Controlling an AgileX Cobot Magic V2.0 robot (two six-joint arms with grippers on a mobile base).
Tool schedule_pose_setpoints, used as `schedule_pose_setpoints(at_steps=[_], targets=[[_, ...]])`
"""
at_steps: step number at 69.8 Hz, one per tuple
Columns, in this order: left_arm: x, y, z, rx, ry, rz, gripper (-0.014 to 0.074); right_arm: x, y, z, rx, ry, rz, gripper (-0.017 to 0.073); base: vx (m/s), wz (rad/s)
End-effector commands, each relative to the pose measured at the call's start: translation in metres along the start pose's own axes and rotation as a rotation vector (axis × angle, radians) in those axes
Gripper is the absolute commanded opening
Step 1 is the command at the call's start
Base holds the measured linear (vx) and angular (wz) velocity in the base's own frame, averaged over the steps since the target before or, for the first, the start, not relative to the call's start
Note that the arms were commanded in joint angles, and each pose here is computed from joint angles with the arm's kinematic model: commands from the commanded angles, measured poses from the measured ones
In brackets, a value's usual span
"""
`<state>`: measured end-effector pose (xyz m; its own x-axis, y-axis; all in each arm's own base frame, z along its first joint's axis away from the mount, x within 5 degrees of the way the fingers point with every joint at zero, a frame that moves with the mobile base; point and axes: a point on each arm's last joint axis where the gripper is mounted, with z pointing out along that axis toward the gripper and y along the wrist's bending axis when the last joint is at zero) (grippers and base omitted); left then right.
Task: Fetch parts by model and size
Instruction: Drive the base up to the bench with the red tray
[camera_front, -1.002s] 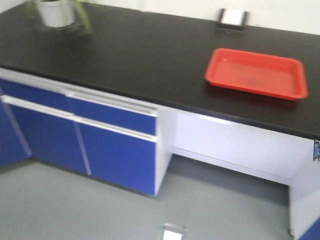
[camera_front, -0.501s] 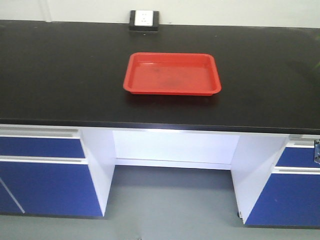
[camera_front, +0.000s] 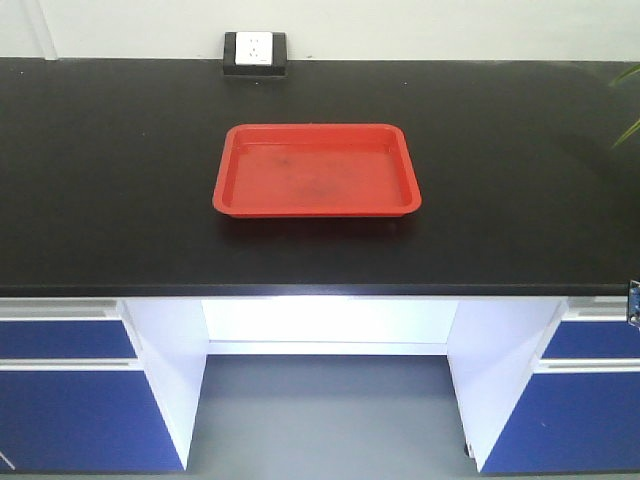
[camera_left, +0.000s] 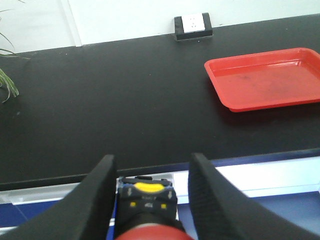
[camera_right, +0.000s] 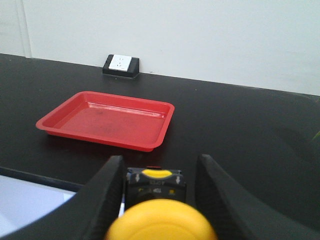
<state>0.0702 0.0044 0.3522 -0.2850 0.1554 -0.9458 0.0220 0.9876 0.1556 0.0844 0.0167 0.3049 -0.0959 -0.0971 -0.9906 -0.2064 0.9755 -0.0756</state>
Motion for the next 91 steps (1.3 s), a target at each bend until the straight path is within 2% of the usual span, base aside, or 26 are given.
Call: schedule_pose_setpoints(at_steps=[1,91], targets=[[-0.0134,0.0007,-0.0014,0.002,-0.085,0.002,-0.0006,-0.0161,0.0009,-0.0018,-0.016,-0.104,-0.007,-0.0009,0.19,0.01],[-0.0134,0.0007,-0.0014,0.002,-0.085,0.002,-0.0006,-0.0161,0.0009,-0.0018,-0.016,-0.104,-0.007,-0.0009,0.18,0.02]])
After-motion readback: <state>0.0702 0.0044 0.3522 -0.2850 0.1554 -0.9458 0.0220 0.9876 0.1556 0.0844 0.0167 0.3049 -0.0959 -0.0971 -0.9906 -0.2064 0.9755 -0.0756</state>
